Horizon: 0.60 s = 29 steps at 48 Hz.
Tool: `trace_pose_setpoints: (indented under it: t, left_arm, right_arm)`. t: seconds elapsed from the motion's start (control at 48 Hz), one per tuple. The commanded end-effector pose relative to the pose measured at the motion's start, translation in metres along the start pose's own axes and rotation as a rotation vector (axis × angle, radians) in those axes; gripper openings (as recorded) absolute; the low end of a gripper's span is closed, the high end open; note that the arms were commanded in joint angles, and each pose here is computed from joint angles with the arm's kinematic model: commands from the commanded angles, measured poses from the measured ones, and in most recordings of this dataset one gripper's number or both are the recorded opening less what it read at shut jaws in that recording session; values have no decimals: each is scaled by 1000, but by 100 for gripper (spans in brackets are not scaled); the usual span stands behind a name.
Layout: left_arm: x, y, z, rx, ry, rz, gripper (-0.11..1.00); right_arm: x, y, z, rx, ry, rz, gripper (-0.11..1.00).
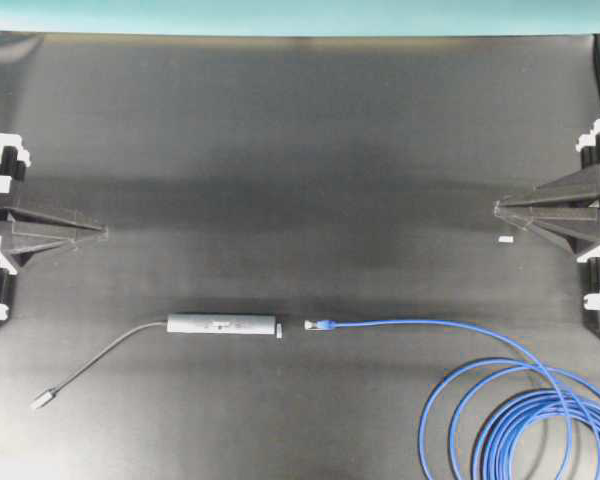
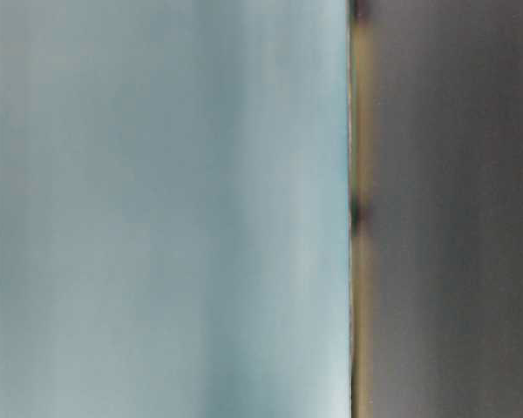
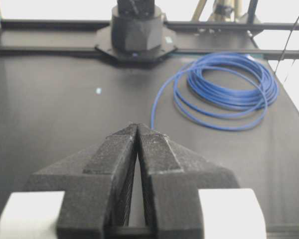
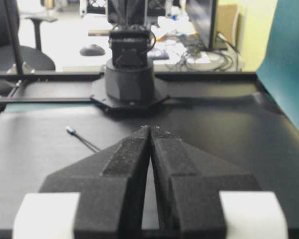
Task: Insert the LAN cable into the hub.
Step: 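Move both grippers down toward the grey hub and blue cable plug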
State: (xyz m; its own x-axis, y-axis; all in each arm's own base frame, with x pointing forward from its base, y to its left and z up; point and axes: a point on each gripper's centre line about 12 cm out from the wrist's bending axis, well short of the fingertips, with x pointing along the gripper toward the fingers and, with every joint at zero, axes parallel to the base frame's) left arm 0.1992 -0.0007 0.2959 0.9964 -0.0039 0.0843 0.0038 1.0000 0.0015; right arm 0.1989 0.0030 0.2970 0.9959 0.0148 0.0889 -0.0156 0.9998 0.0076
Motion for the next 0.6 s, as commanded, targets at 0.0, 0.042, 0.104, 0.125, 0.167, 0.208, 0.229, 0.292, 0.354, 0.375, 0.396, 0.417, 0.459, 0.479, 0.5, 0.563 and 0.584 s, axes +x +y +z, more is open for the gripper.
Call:
trace_pose_setpoints:
  t: [0.0, 0.042, 0.104, 0.125, 0.167, 0.208, 0.229, 0.292, 0.354, 0.375, 0.396, 0.417, 0.459, 0.479, 0.5, 0.563, 0.584]
  left_arm:
    - [10, -1, 13, -7, 20, -10, 6]
    - [16, -1, 14, -32, 65, -6, 4]
    - [23, -1, 13, -57, 126, -5, 0]
    - [25, -2, 12, -65, 148, -6, 0]
    - [30, -4, 13, -69, 182, -13, 0]
    - [34, -7, 11, -70, 219, -24, 0]
    - [38, -9, 10, -64, 247, -30, 0]
    - [44, -12, 5, -60, 305, -40, 0]
    - [52, -14, 0, -51, 366, -45, 0]
    - [54, -16, -2, -52, 385, -48, 0]
    - [56, -17, -4, -49, 402, -52, 0]
    - [59, -18, -6, -45, 417, -55, 0]
    - [64, -20, -9, -35, 444, -63, 0]
    - [67, -21, -11, -29, 457, -66, 0]
    - [70, -23, -13, -24, 466, -72, 0]
    - [80, -25, -17, -13, 487, -78, 0]
    - [82, -26, -18, -11, 491, -80, 0]
  right_arm:
    - [4, -2, 6, 5, -8, -11, 3]
    - [8, -2, 5, 17, 27, -12, 3]
    - [15, -2, 0, 36, 118, -13, 0]
    - [17, -2, -2, 39, 155, -13, 0]
    - [23, -1, -6, 49, 239, -15, 0]
    - [29, -1, -9, 52, 307, -14, 0]
    - [31, -1, -11, 52, 339, -13, 0]
    - [39, 2, -19, 54, 437, -3, 0]
    - [46, 5, -29, 50, 534, 6, 0]
    - [50, 7, -35, 48, 581, 11, 0]
    - [53, 8, -38, 48, 608, 15, 0]
    - [55, 10, -41, 47, 633, 21, 0]
    - [61, 13, -48, 43, 679, 30, 0]
    - [64, 14, -52, 41, 702, 34, 0]
    - [67, 16, -55, 38, 724, 39, 0]
    - [77, 19, -63, 30, 775, 48, 0]
    - [80, 20, -65, 27, 789, 51, 0]
